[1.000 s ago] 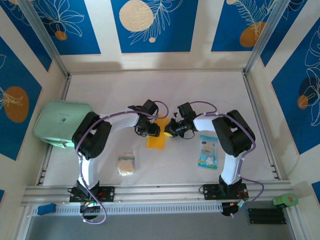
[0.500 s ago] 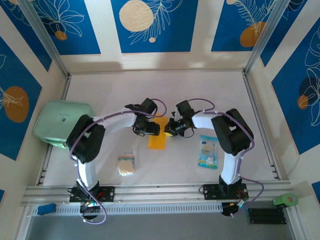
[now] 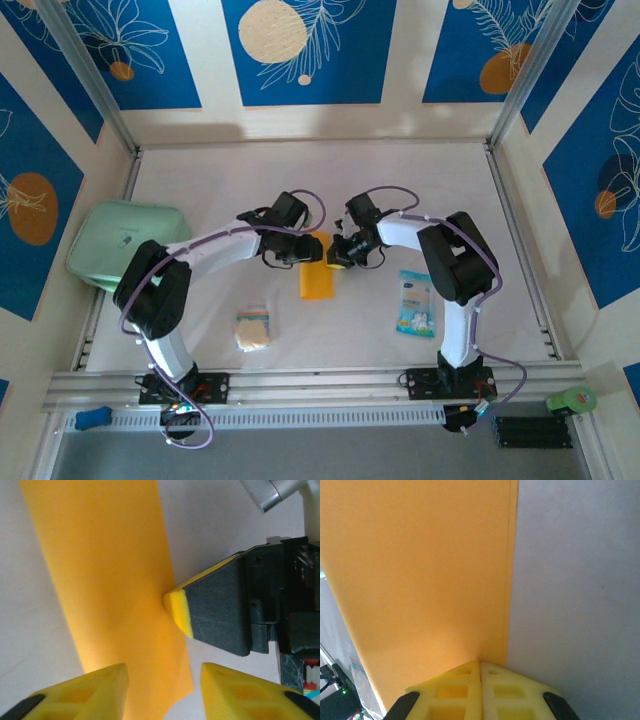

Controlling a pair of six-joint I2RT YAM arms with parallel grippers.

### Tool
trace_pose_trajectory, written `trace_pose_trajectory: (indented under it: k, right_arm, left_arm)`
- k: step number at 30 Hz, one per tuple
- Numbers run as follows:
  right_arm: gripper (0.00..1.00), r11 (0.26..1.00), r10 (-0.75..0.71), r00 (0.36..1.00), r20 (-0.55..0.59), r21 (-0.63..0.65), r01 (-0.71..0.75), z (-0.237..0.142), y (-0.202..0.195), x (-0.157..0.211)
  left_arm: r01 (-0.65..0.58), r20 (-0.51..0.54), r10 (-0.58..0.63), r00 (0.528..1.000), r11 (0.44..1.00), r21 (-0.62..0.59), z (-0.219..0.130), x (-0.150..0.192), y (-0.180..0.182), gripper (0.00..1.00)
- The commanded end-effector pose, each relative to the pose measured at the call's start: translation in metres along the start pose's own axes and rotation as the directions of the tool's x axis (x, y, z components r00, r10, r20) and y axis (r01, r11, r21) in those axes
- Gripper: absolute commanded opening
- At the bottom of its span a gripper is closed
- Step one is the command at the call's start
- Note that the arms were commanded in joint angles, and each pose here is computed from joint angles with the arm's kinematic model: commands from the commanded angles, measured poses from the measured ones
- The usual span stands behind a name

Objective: Fold a paper plane with a square sheet of paper (pick it up from the middle)
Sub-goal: First fold in half a square sheet of paper at the center of the table.

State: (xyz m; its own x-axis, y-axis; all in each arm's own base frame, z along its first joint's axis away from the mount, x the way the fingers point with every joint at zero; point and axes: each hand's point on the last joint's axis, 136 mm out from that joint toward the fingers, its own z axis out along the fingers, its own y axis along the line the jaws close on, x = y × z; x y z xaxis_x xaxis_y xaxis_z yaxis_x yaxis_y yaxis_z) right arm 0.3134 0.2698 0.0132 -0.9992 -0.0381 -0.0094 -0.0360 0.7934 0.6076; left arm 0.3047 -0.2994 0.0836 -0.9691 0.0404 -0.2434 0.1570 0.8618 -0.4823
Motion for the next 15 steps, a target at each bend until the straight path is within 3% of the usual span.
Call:
trace_pose_trajectory:
  k: [1,5,15]
  right_arm:
    - [0.06,0.975,0.076,0.994,-0.082,0.216,-0.057,0.02,-0.058,0.028]
    - [0.06,0.971,0.086,0.992,-0.089,0.231,-0.063,0.021,-0.062,0.028]
    - [0.05,0.954,0.111,0.989,-0.101,0.291,-0.078,0.022,-0.074,0.031]
  left_arm:
    - [0.045,-0.044,-0.041,0.998,0.996,0.081,0.014,0.004,-0.012,0.38]
    - [0.066,-0.081,-0.061,0.995,0.997,0.051,0.029,0.008,-0.004,0.32]
    - [0.074,-0.106,-0.08,0.991,0.996,-0.057,0.046,0.016,0.027,0.29]
